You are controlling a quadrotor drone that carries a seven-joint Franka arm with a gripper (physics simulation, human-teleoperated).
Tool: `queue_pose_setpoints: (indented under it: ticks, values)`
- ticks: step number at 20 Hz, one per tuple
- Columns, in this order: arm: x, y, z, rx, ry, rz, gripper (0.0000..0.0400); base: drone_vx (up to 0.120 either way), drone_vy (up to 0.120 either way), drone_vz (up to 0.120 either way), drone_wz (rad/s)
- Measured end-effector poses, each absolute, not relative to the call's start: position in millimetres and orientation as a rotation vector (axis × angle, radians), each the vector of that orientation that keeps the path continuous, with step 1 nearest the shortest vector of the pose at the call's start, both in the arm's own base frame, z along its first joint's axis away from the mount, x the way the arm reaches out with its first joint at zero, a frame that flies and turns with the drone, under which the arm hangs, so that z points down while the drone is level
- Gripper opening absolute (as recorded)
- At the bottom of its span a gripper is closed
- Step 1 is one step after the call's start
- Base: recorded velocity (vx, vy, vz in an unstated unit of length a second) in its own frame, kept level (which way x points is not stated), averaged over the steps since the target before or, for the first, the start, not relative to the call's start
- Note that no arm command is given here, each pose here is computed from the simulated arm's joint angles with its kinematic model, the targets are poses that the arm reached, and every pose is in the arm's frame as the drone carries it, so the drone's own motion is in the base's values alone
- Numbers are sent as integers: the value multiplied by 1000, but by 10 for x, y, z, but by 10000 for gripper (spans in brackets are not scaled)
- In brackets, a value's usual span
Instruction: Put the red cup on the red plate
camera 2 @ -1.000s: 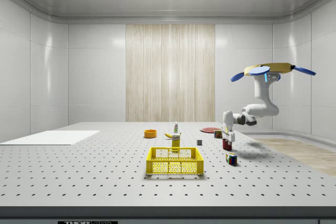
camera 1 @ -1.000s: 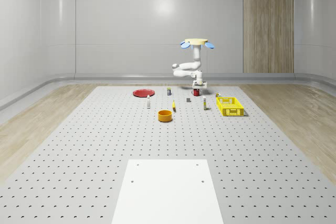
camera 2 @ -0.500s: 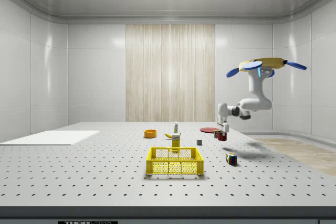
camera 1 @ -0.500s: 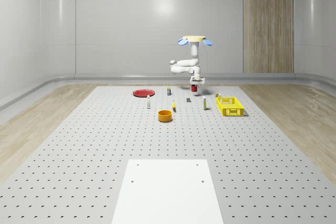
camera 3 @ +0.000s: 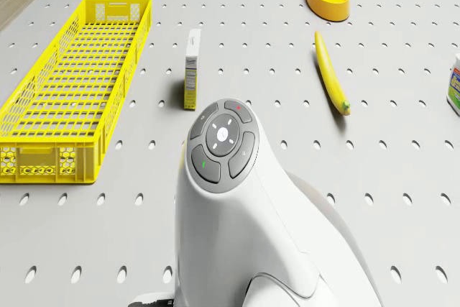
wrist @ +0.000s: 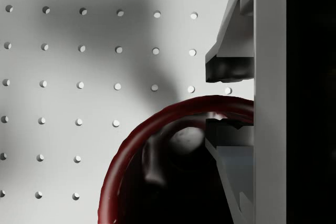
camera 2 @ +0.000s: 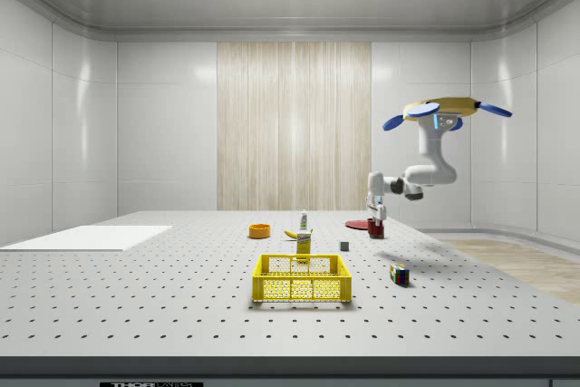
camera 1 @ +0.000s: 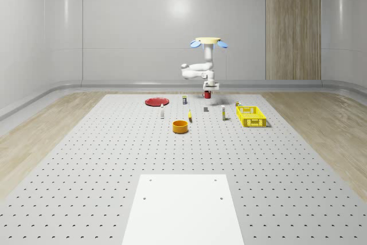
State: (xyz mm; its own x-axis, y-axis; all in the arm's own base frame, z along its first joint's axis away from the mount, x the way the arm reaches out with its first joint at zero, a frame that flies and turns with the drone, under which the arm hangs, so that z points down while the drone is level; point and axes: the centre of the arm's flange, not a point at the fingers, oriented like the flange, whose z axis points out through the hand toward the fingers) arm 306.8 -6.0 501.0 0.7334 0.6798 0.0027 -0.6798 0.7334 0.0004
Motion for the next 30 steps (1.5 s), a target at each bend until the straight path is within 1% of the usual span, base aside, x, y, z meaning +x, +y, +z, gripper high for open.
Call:
queue_pose_setpoints:
  ticks: [2, 6, 13, 20, 30]
  values:
    - [3068, -60, 5009, 1, -2, 748, 100, 0, -120, 0, 0]
    - [3068, -60, 5007, 1, -2, 751, 99, 0, -120, 120, 0]
    - [3068, -60, 5007, 1, -2, 752, 99, -114, -120, 114, 0]
    - [3068, -60, 5007, 2, -2, 749, 99, -120, -120, 0, 0]
    - [3068, -60, 5007, 2, -2, 744, 99, -4, -120, 0, 0]
